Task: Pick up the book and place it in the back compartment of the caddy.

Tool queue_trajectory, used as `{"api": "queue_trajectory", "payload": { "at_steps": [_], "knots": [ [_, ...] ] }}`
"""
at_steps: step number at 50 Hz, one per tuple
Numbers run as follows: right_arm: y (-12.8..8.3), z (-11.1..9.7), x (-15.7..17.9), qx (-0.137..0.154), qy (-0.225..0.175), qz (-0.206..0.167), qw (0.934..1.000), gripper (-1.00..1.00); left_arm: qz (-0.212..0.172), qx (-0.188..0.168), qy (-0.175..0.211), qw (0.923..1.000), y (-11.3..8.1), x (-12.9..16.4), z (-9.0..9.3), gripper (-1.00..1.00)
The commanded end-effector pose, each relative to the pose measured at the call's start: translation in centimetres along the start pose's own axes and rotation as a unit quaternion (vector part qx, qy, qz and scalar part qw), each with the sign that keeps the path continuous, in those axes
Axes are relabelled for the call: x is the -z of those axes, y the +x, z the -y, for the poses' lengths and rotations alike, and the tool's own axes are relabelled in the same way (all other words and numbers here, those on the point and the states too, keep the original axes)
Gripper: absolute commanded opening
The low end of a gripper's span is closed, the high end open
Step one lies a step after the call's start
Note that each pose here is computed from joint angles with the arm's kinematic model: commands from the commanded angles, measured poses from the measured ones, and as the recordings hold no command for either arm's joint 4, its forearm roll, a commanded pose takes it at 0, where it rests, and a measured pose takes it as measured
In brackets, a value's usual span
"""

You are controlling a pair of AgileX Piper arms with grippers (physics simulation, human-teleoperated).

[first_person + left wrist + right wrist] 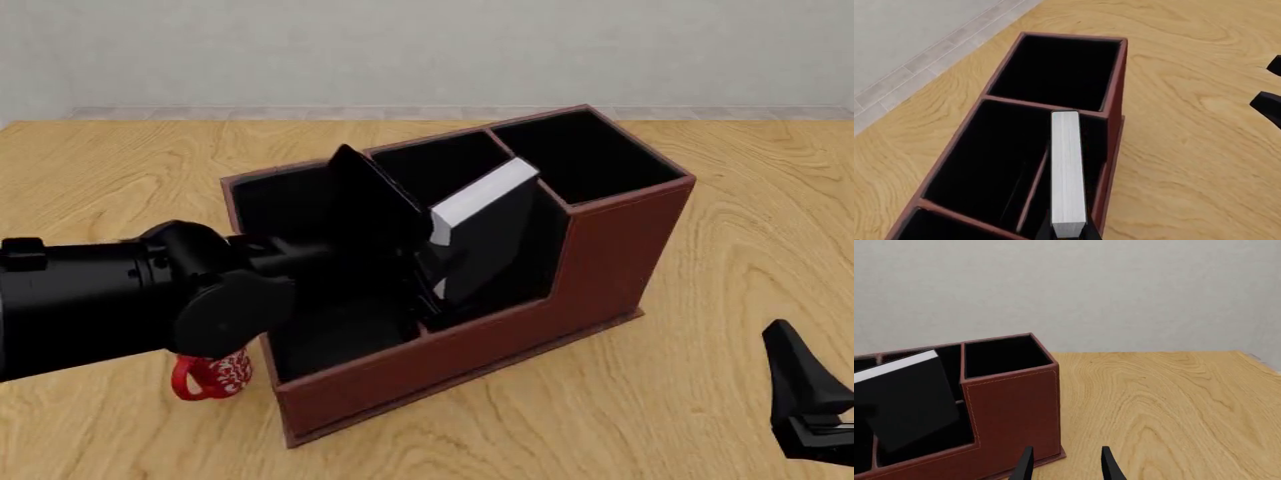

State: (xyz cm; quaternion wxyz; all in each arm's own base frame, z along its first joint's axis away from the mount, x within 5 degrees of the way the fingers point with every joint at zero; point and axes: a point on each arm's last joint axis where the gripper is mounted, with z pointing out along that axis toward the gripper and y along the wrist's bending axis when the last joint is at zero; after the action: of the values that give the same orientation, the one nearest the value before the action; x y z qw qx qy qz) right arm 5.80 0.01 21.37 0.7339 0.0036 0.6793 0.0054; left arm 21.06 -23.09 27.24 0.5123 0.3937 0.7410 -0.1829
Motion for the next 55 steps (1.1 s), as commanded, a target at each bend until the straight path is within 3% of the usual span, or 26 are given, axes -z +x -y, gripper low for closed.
{"api": "queue_trajectory", "payload": {
  "at_steps": [1, 36, 37, 55],
  "knots": [
    [0.0, 0.0, 0.0, 0.000, 0.000, 0.000, 1.0000, 1.00, 0.005, -0.006, -0.006, 0.9999, 0.2, -0.9, -0.4, -1.00],
    [0.0, 0.0, 0.0, 0.000, 0.000, 0.000, 1.0000, 1.00, -0.005, -0.006, -0.010, 0.9999, 1.4, -1.6, -0.6, -1.00],
    [0.0, 0.0, 0.0, 0.000, 0.000, 0.000, 1.0000, 1.00, -0.005, -0.005, -0.009, 0.9999, 1.3, -1.5, -0.5, 1.00],
    [0.0, 0.0, 0.0, 0.000, 0.000, 0.000, 1.0000, 1.00, -0.006, 0.001, -0.009, 0.9999, 2.3, -1.5, -0.4, 1.00]
  ]
}}
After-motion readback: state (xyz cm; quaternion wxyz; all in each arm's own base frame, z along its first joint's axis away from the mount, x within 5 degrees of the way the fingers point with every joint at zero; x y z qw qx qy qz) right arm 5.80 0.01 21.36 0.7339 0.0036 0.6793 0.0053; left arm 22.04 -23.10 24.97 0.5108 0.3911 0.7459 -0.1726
